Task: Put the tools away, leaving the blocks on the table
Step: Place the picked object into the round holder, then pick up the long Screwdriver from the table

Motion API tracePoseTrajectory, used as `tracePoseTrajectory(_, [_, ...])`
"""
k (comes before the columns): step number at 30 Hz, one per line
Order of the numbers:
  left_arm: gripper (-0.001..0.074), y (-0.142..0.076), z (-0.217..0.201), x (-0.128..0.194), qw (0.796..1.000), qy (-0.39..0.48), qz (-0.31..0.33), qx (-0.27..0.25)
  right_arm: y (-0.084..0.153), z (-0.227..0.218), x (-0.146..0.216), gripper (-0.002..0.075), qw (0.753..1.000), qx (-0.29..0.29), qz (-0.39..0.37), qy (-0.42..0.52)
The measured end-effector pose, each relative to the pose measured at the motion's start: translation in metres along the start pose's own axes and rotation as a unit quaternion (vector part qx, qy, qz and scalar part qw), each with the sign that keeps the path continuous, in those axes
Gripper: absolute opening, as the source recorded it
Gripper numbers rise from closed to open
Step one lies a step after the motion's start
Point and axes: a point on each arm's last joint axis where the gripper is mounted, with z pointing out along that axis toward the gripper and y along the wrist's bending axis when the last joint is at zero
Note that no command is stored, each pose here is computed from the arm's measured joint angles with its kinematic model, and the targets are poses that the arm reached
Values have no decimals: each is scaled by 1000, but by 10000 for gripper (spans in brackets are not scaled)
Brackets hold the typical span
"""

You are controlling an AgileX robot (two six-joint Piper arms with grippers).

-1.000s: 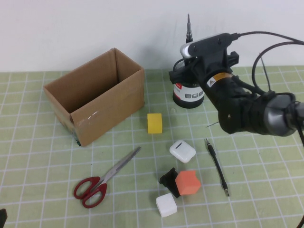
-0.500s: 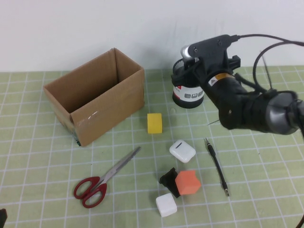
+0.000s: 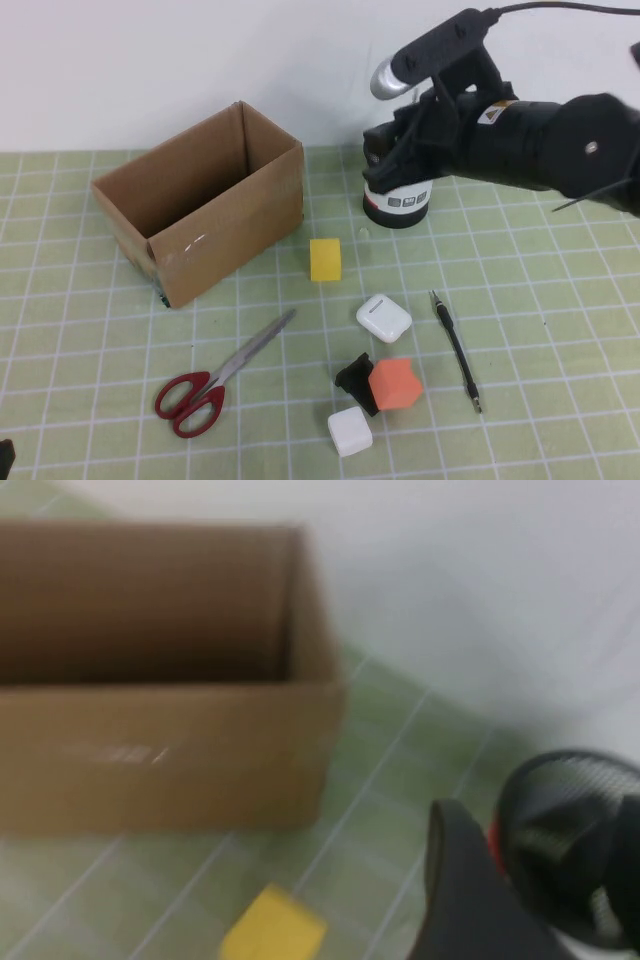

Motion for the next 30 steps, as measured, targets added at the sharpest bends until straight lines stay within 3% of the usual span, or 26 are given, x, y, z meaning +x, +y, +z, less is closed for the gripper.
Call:
tracePoseTrajectory(6, [-4,0,0,0,1000,0,0,0,-5,-7,15,257,996,-32,2,85])
tracePoseTrajectory(10, [-4,0,0,0,1000,0,0,0,-26,-12,34,257,982,2,81,171])
tracePoseTrajectory(14, [-4,0,0,0,1000,0,0,0,-41,-17,55,257,950,37,161,264])
tracePoseTrajectory(23, [-4,0,0,0,1000,0,0,0,-32,9,97,257,895,12,235,380])
tracePoseTrajectory(30, [-4,0,0,0,1000,0,0,0,-32,33,120,257,887,14,243,392])
